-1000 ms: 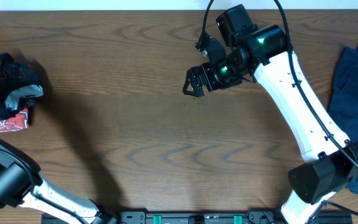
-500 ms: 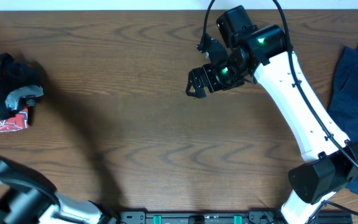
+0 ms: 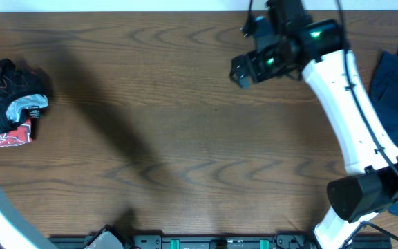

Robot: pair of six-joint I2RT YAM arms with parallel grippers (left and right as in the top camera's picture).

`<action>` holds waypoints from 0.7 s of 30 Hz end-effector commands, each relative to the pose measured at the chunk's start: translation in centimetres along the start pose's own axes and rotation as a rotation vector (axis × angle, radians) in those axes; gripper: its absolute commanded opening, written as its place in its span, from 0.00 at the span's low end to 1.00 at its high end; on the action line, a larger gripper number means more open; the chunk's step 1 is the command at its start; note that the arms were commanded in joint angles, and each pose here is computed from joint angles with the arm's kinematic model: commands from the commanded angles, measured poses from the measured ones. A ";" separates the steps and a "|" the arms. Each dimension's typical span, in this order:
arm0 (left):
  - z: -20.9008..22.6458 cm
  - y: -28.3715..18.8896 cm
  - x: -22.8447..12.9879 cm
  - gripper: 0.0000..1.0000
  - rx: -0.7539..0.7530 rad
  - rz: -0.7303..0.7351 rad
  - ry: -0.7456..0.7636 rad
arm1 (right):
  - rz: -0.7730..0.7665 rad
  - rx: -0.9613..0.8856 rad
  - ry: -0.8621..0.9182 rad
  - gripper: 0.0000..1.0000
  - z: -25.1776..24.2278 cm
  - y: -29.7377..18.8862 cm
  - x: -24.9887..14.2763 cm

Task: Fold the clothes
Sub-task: 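Open the left gripper and pull it back from the stacked clothes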

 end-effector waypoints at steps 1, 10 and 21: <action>-6.0 -3.8 0.1 0.06 -0.269 -0.031 0.038 | -0.109 -0.042 -0.137 0.99 -0.5 -4.0 1.9; -12.5 -12.8 -5.3 0.06 -0.570 0.038 0.243 | -0.206 -0.125 -0.220 0.99 -0.1 -10.9 2.7; -11.9 -18.7 -13.0 0.06 -0.609 0.223 0.371 | -0.524 -0.174 -0.262 0.99 3.3 -25.3 -1.4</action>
Point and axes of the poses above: each gripper's point midway between its finger pads, its own y axis out along the fingers, its own z axis along the line the jaws close on, x = y × z, the point moved 3 cm from there along -y, back along the fingers, and after that the axes turned 4 degrees about y, right-handed, at the moved point
